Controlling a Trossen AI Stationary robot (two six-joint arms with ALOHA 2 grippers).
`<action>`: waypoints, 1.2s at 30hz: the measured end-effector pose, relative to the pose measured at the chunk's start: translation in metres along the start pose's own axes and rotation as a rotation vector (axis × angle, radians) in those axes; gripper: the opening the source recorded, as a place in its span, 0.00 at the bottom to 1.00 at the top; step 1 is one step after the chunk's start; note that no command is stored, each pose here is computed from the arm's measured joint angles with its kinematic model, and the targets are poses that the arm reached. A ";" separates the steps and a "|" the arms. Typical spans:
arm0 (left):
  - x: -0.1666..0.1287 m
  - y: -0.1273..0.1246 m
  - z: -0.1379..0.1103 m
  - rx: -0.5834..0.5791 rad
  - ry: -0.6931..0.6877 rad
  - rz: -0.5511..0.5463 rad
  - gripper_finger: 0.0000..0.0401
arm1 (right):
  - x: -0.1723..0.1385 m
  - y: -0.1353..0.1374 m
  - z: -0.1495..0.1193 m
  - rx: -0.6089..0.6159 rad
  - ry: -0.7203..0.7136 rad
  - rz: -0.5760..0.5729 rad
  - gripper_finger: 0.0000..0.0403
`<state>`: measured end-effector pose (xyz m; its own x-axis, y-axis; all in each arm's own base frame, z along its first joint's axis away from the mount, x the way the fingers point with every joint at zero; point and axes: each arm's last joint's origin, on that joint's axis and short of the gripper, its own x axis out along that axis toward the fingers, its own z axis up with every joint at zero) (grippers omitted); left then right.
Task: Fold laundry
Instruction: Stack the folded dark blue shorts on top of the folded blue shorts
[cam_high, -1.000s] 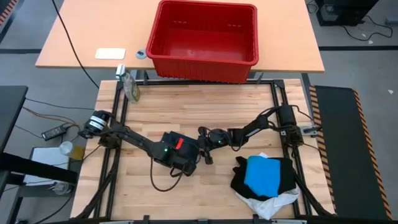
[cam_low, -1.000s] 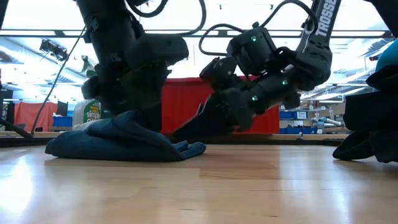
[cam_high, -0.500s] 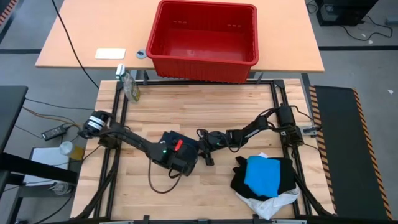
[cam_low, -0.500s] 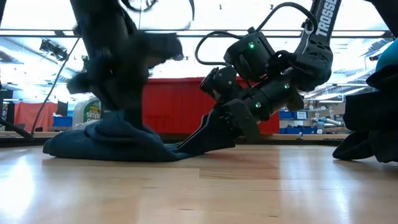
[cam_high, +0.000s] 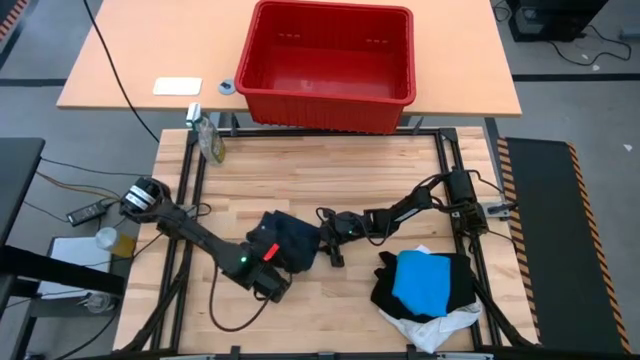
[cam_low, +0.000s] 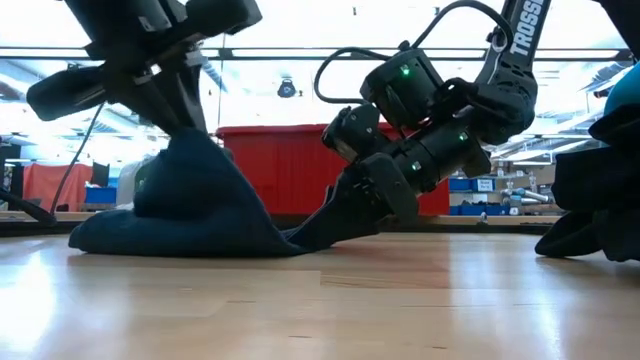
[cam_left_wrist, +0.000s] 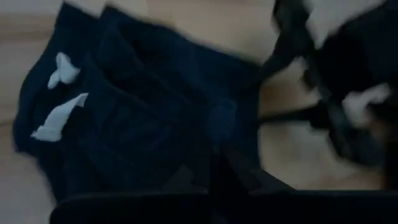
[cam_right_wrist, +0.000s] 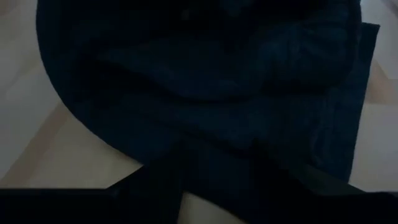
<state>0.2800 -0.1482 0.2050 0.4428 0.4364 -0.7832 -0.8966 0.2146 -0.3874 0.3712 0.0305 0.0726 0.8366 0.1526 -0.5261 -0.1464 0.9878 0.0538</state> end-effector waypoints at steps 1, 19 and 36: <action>0.000 0.000 -0.001 -0.022 -0.038 -0.013 0.03 | 0.000 0.000 0.000 0.009 0.001 0.001 0.47; 0.021 -0.013 0.045 0.008 -0.354 0.011 0.02 | 0.000 0.003 -0.001 0.045 0.004 0.023 0.47; 0.089 -0.015 0.040 0.165 -0.215 0.197 0.05 | 0.000 0.004 0.000 0.056 -0.007 0.042 0.47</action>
<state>0.3326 -0.0777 0.1607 0.2665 0.6541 -0.7079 -0.9608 0.2384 -0.1414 0.3707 0.0344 0.0727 0.8341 0.1944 -0.5163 -0.1519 0.9806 0.1238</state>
